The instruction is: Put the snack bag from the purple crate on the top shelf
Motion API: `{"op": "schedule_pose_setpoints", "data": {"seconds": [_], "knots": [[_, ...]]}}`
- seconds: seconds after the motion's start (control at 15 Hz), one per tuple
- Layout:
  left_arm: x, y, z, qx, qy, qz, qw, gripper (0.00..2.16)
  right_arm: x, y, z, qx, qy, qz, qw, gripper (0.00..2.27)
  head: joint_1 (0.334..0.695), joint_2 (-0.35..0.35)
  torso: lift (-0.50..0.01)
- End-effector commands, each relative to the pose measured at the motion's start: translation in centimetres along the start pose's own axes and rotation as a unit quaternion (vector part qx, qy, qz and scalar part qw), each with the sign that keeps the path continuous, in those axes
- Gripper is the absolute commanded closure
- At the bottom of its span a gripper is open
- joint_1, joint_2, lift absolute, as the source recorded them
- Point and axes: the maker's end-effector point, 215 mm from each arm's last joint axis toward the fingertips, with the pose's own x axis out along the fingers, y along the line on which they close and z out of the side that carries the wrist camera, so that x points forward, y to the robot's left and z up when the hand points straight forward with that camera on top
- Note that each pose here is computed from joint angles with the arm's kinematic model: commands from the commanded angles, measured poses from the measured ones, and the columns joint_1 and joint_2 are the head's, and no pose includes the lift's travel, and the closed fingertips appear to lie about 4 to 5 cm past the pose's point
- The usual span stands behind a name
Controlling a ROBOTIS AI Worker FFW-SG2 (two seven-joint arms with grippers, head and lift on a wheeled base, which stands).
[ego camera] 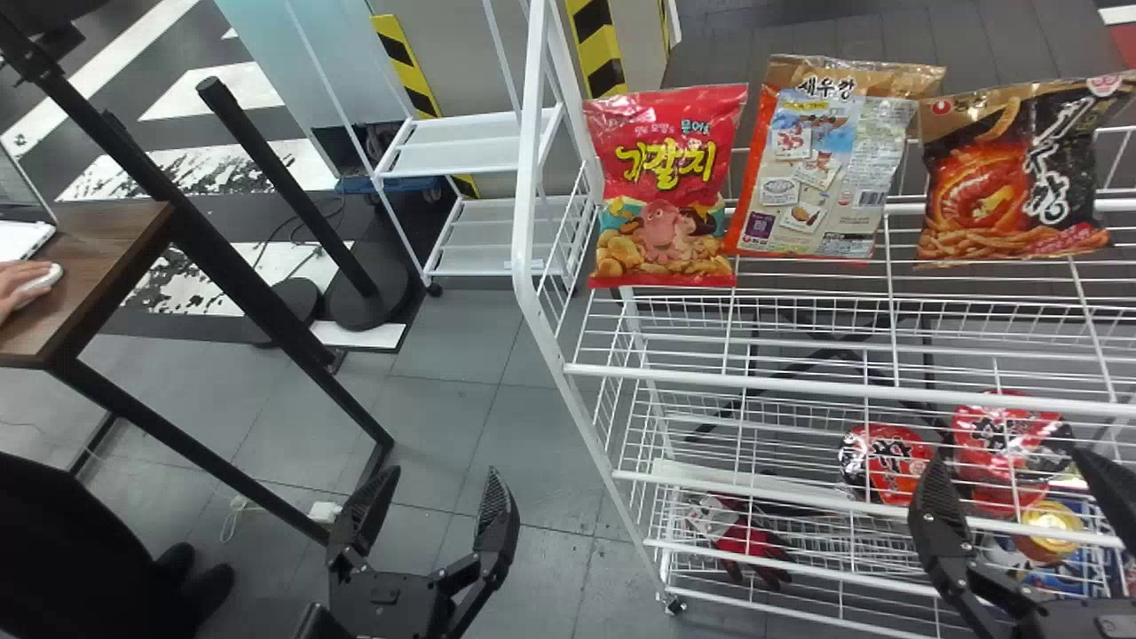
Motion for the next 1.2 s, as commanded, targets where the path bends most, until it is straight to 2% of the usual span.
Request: {"op": "schedule_pose_setpoints", "data": {"seconds": [0.0, 1.13], "knots": [[0.04, 0.03, -0.02, 0.000, 0.000, 0.001, 1.0000, 0.07, 0.03, 0.00, 0.06, 0.000, -0.001, 0.000, 1.000, 0.13, 0.695, 0.350, -0.003], [0.44, -0.06, 0.44, 0.000, -0.006, 0.000, 1.0000, 0.07, 0.29, -0.26, -0.08, 0.000, 0.000, -0.005, 1.000, 0.13, 0.695, 0.350, -0.073]]}}
